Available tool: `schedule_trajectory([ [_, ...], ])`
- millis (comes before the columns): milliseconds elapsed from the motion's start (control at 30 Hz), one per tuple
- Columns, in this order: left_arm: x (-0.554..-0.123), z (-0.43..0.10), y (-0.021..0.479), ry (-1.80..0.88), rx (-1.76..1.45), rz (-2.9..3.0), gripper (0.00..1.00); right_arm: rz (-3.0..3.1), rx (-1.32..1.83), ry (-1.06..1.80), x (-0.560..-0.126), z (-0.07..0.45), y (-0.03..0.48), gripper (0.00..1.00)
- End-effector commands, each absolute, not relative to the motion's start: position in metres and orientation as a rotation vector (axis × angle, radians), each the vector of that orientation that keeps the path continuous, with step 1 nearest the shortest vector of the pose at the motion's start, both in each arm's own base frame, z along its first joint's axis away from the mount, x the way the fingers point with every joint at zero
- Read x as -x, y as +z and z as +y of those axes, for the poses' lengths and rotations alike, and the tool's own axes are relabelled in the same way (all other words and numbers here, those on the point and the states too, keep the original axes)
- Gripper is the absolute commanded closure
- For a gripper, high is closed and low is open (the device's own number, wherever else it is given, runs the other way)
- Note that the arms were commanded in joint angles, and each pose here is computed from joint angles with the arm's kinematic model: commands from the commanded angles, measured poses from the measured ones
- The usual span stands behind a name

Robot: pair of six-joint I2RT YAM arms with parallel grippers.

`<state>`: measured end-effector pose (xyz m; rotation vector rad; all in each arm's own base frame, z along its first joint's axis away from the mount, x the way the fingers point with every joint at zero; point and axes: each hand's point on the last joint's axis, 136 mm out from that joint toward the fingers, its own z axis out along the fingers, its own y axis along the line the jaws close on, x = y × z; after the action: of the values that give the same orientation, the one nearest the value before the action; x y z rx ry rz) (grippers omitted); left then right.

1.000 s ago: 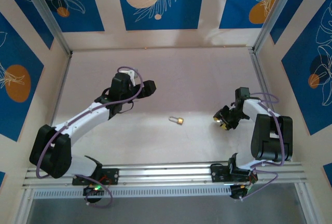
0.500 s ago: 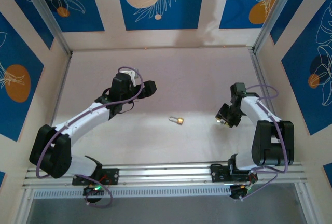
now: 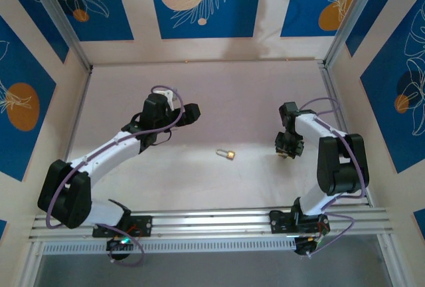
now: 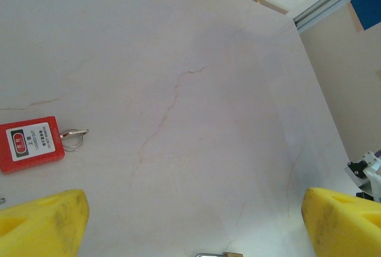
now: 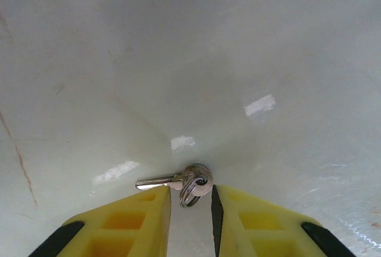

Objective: Unlock with the key

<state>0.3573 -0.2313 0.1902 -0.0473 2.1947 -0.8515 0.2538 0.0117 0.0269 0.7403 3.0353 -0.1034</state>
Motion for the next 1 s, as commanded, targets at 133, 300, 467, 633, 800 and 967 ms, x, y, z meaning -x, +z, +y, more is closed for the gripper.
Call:
schedule_trajectory([
  [133,-0.358,-0.24,0.202,-0.873,0.01,2.173,0.08,3.067,-0.722,-0.101,-0.257,0.013,0.026,0.77],
  [300,-0.359,-0.24,0.202,-0.872,0.009,2.173,0.09,3.06,-0.726,-0.106,-0.256,0.011,0.027,0.85],
  [467,-0.358,-0.24,0.203,-0.874,0.009,2.171,0.09,3.055,-0.722,-0.111,-0.257,0.011,0.028,0.96],
  [633,-0.358,-0.24,0.202,-0.869,0.003,2.172,0.09,3.023,-0.657,-0.106,-0.259,0.018,0.045,1.0],
  [800,-0.358,-0.244,0.199,-0.879,-0.011,2.179,0.1,2.944,-0.553,-0.046,-0.264,0.034,0.084,1.0],
  [967,-0.355,-0.254,0.201,-0.871,-0.102,2.154,0.1,2.907,-0.49,0.089,-0.268,0.058,0.111,1.0],
])
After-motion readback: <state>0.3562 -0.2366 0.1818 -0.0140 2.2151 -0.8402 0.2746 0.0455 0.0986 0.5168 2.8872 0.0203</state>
